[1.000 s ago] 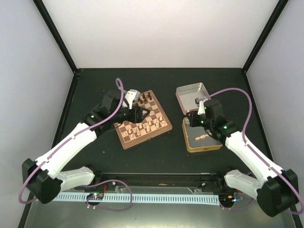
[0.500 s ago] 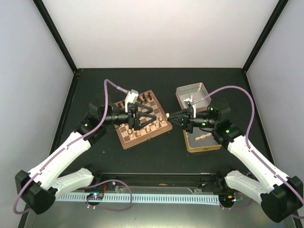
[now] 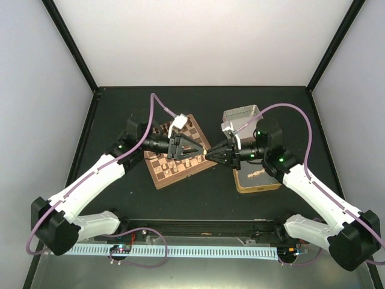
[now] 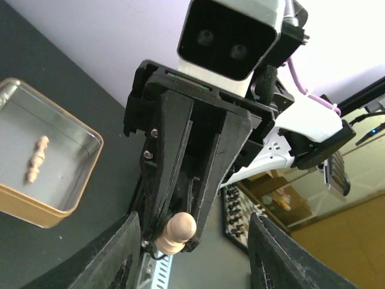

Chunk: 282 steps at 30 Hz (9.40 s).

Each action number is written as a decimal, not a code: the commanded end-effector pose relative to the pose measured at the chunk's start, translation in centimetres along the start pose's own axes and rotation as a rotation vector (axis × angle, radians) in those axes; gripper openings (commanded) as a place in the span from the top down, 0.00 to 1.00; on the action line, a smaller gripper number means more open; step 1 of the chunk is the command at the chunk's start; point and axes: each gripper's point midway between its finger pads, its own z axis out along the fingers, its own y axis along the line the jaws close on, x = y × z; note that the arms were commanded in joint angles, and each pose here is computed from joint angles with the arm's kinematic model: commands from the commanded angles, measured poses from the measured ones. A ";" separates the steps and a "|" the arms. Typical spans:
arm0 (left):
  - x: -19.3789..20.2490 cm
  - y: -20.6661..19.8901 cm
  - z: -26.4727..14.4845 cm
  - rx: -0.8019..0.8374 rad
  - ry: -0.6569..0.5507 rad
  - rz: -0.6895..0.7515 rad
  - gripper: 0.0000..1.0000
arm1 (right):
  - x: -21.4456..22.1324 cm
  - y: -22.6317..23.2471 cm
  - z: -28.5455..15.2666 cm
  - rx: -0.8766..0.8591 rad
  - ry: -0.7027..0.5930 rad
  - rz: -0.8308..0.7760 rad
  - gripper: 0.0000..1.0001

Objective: Set up the chess pieces on the board
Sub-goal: Place the chess piece on the chessboard, then pick up the chess piece from the storage box.

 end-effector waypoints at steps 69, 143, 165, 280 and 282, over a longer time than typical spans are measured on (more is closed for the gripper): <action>3.5 12.7 -1.4 -0.630 0.152 -0.042 0.97 | 2.5 -5.7 -0.6 0.351 0.069 0.106 0.40; 6.1 27.4 -4.3 -1.163 0.238 -0.153 0.76 | 5.2 -15.4 -8.8 1.084 -0.154 0.431 0.39; -0.3 14.1 -13.5 -1.116 -0.385 0.115 0.49 | 20.1 -18.5 -22.4 1.663 0.133 0.959 0.40; 5.0 14.3 16.9 -0.355 -0.005 0.261 0.71 | 12.7 -13.6 -11.6 0.697 -0.712 1.651 0.88; 4.8 14.4 16.9 -0.365 -0.009 0.264 0.77 | 12.8 -13.6 -11.6 0.710 -0.702 1.642 0.87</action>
